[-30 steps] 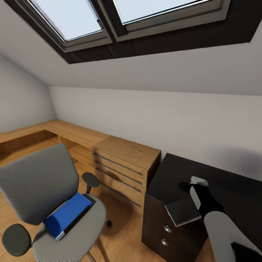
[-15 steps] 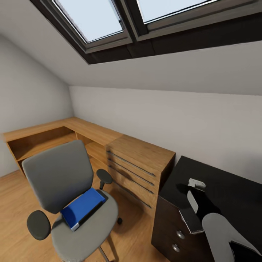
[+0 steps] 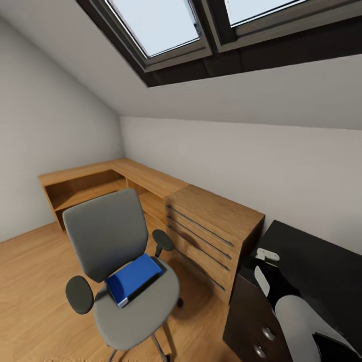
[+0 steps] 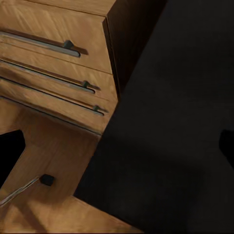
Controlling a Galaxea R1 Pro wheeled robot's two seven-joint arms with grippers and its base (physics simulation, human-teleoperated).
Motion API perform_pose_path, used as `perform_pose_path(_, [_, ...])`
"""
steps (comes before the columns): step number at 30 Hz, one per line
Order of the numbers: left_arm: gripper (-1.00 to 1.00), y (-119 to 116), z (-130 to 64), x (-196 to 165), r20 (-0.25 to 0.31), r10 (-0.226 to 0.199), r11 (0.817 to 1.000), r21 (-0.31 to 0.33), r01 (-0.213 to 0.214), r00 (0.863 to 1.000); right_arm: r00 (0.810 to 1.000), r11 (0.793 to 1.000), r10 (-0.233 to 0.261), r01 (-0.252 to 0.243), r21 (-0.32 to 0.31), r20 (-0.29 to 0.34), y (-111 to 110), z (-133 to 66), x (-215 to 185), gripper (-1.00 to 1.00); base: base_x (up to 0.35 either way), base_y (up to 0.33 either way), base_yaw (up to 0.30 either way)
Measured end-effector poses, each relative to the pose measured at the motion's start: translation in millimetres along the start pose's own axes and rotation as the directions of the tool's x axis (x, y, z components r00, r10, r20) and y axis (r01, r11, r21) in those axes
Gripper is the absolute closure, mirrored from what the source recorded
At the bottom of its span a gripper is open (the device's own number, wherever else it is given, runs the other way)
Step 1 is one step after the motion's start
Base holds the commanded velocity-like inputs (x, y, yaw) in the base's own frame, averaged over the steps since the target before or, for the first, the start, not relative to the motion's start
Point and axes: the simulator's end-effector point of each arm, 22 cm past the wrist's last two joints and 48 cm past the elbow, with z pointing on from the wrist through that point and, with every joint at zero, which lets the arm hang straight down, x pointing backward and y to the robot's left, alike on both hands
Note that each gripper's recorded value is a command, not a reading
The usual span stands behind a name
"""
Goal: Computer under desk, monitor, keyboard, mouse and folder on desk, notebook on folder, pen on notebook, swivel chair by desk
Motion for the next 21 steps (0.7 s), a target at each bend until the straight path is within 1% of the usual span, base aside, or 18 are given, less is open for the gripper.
perform_pose_path(4, [-1.00, 1, -0.1, 1, -0.003, 0.000, 1.000, -0.001, 0.000, 1.000, 1.000, 1.000, 0.000, 0.000, 0.000, 0.002, 0, 1.5, 3, -1.00, 0.000, 0.000, 0.258])
perform_pose_path(9, [-1.00, 1, -0.3, 2, -0.006, 0.001, 1.000, -0.003, -0.001, 1.000, 1.000, 1.000, 0.001, -0.001, 0.000, 0.027, 1, 4.4, 7, -1.00, 0.000, 0.000, 0.258])
perform_pose_path(14, [-1.00, 2, -0.3, 4, -0.009, 0.002, 1.000, -0.005, -0.002, 1.000, 0.998, 1.000, -0.014, 0.015, -0.004, 0.058, 4, 6.5, 11, -1.00, 0.000, 0.000, 0.257])
perform_pose_path(21, [-1.00, 5, -0.3, 6, -0.014, 0.005, 1.000, -0.008, -0.005, 1.000, 0.998, 1.000, -0.023, 0.023, -0.005, 0.064, 5, 9.1, 18, -1.00, 0.000, 0.000, 0.234])
